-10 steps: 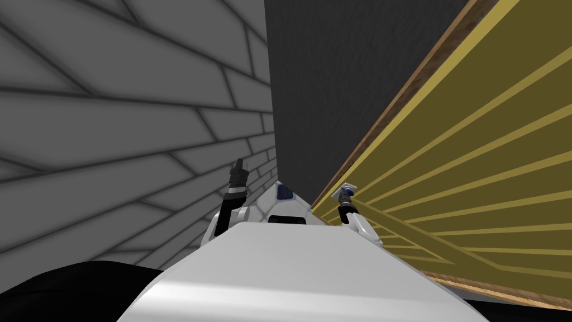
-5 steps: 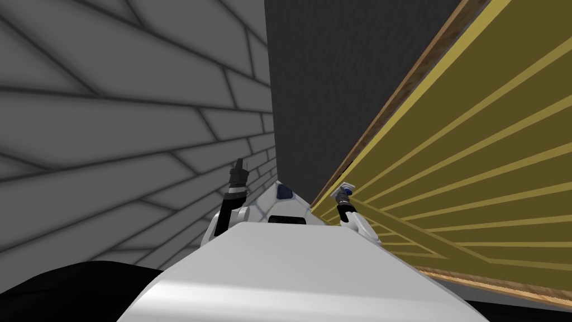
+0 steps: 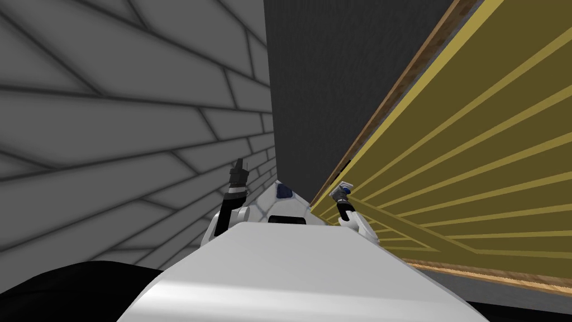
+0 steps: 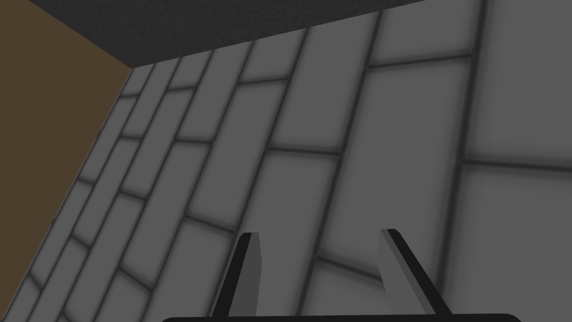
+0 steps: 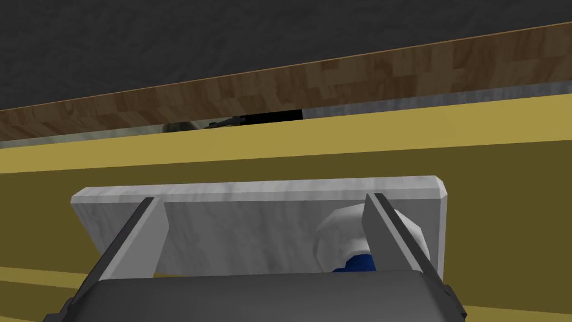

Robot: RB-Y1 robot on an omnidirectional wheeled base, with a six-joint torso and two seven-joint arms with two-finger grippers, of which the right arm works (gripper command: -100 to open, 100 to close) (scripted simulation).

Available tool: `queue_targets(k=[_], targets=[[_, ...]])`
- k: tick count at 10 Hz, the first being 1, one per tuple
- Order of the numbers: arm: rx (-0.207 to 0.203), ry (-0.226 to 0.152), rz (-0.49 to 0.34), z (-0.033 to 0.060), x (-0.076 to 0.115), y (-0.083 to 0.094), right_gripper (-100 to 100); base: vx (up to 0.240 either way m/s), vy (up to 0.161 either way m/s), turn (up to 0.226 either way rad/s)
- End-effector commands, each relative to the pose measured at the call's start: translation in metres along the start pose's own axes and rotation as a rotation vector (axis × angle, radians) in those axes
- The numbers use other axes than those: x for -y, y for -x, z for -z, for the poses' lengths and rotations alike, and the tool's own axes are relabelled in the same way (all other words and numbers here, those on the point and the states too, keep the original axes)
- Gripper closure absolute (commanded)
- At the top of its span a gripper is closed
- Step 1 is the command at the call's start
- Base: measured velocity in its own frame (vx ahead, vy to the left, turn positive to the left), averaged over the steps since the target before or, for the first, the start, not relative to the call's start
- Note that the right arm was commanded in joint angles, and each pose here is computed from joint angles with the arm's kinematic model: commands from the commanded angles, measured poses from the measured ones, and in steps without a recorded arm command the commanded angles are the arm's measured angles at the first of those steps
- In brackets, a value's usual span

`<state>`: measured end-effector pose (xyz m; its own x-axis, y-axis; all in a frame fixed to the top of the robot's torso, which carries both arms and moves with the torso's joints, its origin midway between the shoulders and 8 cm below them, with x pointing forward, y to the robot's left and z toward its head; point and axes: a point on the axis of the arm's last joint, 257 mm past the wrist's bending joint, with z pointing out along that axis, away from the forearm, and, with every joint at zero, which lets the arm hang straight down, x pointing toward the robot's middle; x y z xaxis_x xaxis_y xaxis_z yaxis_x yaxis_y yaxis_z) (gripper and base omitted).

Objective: Pull the door open

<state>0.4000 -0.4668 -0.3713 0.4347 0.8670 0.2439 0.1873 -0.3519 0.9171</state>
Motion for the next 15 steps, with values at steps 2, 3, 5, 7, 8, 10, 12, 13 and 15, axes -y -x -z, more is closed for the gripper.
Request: queue_targets(k=[2,3,5,7,8,10,12,13,15], targets=[[0.004,-0.019,-0.14,0.0027,0.013,0.005,100,-0.023,-0.001,-0.032],[0.004,-0.02,-0.166,0.0027,0.013,0.005,100,-0.036,0.004,-0.022],[-0.03,-0.009,-0.281,0.0002,0.009,-0.007,100,-0.028,-0.012,-0.013],[-0.03,-0.009,-0.334,0.0002,0.008,-0.007,100,-0.034,0.002,-0.027],[-0.03,-0.009,-0.334,0.0002,0.008,-0.007,100,-0.007,0.007,0.003],[-0.03,-0.009,-0.334,0.0002,0.008,-0.007,100,0.0,0.0,0.0],[-0.03,-0.009,-0.334,0.0002,0.008,-0.007,100,0.0,0.0,0.0],[-0.03,-0.009,-0.334,0.0002,0.008,-0.007,100,0.0,0.0,0.0],[-0.101,0.029,-0.386,-0.0023,-0.013,-0.031,100,-0.025,0.013,0.011]])
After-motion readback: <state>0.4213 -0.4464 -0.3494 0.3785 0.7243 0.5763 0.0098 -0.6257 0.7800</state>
